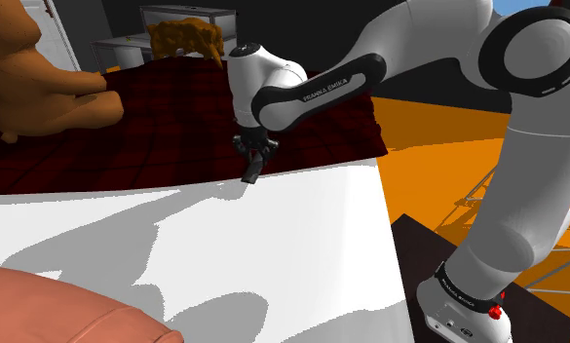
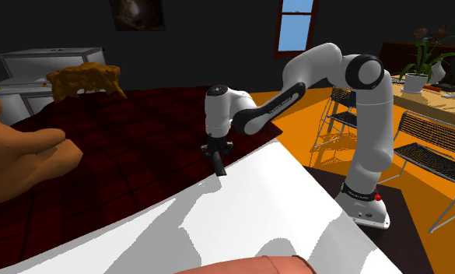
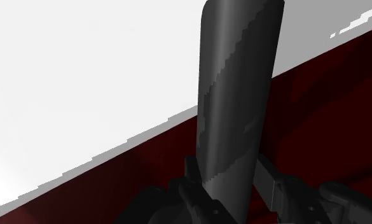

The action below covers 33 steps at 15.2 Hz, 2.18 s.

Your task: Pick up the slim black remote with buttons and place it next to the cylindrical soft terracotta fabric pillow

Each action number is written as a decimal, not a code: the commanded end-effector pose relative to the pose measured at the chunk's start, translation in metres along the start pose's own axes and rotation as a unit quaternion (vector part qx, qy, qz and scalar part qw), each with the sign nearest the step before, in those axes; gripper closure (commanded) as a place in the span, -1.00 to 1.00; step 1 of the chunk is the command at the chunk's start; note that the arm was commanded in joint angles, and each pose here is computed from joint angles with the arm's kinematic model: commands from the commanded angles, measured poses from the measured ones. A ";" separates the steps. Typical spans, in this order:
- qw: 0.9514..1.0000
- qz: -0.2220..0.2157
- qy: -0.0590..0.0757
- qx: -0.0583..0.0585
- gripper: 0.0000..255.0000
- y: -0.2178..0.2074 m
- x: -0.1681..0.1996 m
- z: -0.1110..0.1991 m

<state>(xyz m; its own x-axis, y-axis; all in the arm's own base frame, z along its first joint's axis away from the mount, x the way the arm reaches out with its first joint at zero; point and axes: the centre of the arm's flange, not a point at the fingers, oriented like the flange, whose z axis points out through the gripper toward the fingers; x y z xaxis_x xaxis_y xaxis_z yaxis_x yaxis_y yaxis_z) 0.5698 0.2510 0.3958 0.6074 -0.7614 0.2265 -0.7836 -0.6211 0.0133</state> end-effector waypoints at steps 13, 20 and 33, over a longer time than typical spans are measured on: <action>1.000 0.000 -0.001 -0.010 1.00 0.003 0.006 -0.020; 1.000 0.000 -0.001 -0.010 1.00 0.003 0.014 -0.056; 1.000 0.000 -0.001 -0.010 1.00 0.004 0.030 -0.123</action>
<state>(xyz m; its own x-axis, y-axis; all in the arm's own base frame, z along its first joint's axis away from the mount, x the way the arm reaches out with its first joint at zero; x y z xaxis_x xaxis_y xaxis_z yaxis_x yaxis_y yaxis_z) 0.5686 0.2488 0.5169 0.6078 -0.7619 0.2238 -0.7859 -0.6175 0.0323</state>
